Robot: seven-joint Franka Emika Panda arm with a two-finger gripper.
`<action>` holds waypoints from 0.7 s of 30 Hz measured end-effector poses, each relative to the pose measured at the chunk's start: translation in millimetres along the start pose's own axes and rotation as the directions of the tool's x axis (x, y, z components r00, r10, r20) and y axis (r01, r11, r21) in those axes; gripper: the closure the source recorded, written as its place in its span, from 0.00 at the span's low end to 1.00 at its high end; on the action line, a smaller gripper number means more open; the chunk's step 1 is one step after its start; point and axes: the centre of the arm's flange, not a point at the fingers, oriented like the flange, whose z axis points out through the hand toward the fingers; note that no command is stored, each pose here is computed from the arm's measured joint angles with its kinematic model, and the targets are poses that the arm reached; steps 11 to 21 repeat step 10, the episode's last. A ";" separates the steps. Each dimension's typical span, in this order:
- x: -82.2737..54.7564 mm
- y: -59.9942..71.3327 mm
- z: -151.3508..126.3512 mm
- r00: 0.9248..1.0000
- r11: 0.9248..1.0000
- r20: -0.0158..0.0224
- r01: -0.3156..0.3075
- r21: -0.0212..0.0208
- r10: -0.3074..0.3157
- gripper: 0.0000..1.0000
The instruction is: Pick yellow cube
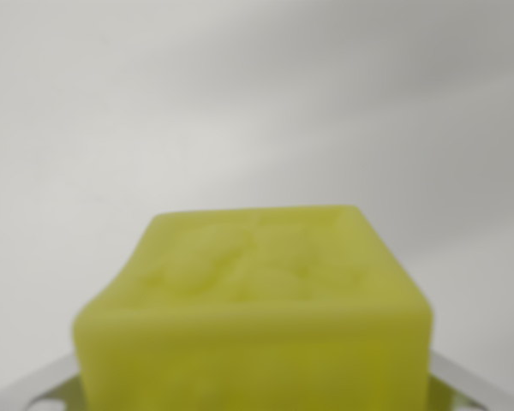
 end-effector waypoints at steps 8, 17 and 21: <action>0.0 0.0 -10.2 1.000 1.000 0.000 0.000 0.000 0.000 1.00; 0.0 0.0 -10.2 1.000 1.000 0.000 0.000 0.000 0.000 1.00; 0.0 0.0 -10.2 1.000 1.000 0.000 0.000 0.000 0.000 1.00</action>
